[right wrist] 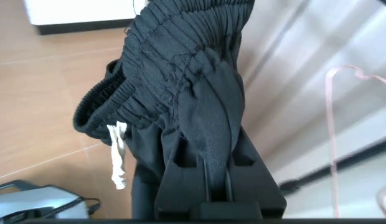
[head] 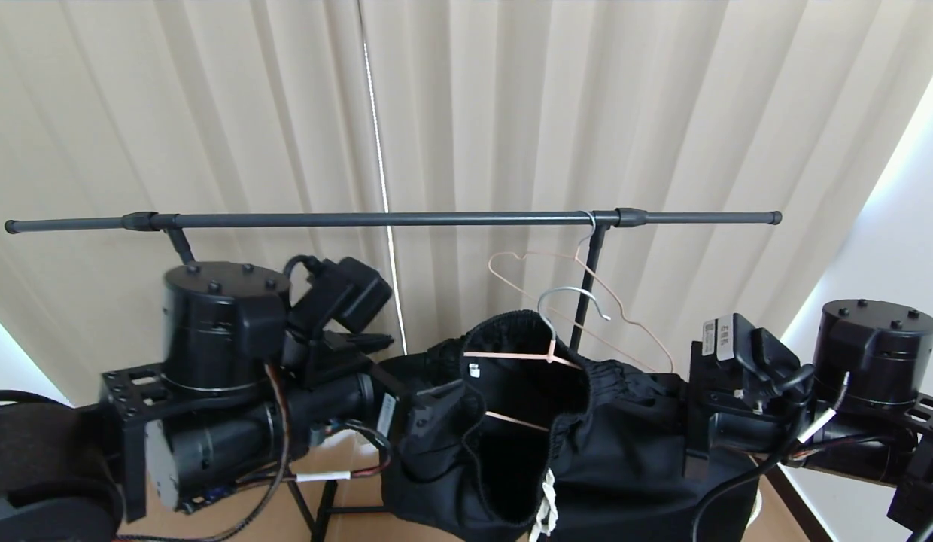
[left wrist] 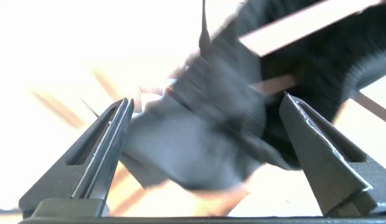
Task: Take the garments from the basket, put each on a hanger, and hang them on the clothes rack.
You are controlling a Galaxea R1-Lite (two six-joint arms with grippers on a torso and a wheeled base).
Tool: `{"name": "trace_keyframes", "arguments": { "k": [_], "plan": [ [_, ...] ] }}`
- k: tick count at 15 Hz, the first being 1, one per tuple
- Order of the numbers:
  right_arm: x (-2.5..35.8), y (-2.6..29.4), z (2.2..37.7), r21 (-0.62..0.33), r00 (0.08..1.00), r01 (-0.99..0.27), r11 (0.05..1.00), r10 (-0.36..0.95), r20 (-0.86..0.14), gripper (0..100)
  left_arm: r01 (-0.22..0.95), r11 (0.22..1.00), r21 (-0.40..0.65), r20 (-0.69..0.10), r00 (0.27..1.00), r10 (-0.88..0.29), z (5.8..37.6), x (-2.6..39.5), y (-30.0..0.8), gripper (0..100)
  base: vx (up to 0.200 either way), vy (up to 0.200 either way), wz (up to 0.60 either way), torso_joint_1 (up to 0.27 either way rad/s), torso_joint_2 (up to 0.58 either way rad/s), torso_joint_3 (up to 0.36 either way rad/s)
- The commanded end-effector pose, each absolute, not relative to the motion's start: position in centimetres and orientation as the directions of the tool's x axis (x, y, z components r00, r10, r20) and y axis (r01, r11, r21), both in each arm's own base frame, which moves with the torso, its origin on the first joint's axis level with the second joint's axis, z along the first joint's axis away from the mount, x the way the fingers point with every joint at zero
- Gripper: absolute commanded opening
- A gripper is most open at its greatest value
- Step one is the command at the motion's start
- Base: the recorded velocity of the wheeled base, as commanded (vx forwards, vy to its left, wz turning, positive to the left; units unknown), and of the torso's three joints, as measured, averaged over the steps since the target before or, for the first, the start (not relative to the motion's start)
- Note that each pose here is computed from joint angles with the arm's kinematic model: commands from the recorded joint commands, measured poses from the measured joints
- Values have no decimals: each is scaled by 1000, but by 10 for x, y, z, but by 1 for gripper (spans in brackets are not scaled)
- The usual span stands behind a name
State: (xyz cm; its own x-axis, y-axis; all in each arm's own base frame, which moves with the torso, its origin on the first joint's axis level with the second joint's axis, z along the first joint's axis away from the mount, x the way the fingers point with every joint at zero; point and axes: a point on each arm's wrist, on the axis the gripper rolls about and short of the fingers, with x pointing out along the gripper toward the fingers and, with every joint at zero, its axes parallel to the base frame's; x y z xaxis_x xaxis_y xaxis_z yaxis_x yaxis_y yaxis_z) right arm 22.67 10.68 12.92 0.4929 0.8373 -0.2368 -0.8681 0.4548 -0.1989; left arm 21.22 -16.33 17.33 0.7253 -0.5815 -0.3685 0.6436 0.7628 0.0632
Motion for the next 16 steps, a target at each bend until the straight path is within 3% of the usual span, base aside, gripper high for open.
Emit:
{"name": "trace_keyframes", "arguments": {
  "k": [1,3,4,6,9,16],
  "plan": [
    [229,102,122,-170,466,-884,436,849,-250,0,642,760,97,-260,754,-604,205,214,-131,100,0,0,0,0,0,0],
    [228,102,121,-153,432,-901,405,867,-248,0,667,740,83,-272,730,-627,213,216,-127,100,0,0,0,0,0,0],
    [227,100,114,-114,357,-934,339,901,-247,0,767,641,-7,-364,595,-716,224,212,-124,100,0,0,0,0,0,0],
    [227,100,113,-96,317,-948,303,917,-240,0,836,540,-92,-445,451,-774,234,212,-120,100,0,0,0,0,0,0],
    [223,100,109,-62,229,-973,221,947,-223,0,888,460,-20,-512,386,-767,214,229,-130,100,0,0,0,0,0,0],
    [225,101,111,-66,231,-973,222,948,-218,0,972,202,119,-528,235,-816,186,243,-135,100,0,0,0,0,0,0]
  ]
}}
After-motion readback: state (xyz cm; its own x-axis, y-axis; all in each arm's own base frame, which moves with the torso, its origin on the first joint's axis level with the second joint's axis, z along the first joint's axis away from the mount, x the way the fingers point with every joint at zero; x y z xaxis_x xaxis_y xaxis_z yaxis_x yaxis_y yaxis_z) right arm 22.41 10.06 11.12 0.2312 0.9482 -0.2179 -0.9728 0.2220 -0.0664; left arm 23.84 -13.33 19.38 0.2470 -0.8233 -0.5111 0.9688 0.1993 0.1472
